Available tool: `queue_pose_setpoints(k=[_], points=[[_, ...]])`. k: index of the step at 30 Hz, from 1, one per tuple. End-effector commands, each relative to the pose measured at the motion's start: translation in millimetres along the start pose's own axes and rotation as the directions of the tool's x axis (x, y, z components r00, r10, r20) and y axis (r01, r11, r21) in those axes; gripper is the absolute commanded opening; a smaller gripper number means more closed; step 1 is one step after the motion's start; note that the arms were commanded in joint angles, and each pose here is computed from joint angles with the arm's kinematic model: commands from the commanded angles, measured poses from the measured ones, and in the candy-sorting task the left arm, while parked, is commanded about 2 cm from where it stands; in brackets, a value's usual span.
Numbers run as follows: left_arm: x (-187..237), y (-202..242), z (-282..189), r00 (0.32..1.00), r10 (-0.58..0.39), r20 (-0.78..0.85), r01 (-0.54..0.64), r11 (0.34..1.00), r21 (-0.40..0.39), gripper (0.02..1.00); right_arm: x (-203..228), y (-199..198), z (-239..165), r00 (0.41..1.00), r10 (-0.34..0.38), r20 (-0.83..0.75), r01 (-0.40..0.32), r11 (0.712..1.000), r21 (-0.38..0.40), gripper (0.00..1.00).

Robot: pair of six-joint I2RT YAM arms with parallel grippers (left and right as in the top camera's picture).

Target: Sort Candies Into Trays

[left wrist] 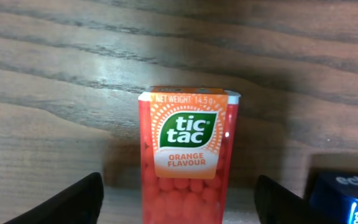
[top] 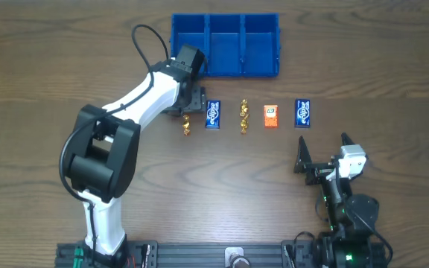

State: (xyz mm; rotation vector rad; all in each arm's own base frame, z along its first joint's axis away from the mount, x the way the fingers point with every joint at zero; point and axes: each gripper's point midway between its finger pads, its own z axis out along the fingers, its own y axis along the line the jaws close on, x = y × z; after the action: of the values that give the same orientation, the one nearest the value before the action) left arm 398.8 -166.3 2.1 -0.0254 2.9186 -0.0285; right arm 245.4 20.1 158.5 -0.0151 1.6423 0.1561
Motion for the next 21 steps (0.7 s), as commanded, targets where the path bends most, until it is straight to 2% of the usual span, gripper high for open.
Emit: queue_pose_setpoints(k=[1,6,13,17,21], points=[[-4,-2,4,1.000,0.004,-0.004,-0.003,1.000,0.011,0.625,0,-3,-1,1.000,-0.013,-0.001,0.013,1.000,0.012,0.998],[-6,-3,4,1.000,0.002,0.003,-0.003,1.000,0.016,0.448,0,-3,-1,1.000,-0.012,-0.001,0.012,1.000,0.012,0.998],[-9,-5,4,1.000,0.001,0.015,-0.002,1.000,0.029,0.310,0,-3,-1,1.000,-0.013,-0.001,0.013,1.000,0.012,0.998],[-12,-7,-5,1.000,0.003,0.021,-0.003,0.999,0.032,0.253,0,-3,-1,1.000,-0.013,-0.001,0.013,1.000,0.012,0.998],[-28,-20,-50,0.996,0.012,0.092,-0.017,0.998,0.054,0.255,0,-3,-1,1.000,-0.013,-0.001,0.013,1.000,0.012,0.998]])
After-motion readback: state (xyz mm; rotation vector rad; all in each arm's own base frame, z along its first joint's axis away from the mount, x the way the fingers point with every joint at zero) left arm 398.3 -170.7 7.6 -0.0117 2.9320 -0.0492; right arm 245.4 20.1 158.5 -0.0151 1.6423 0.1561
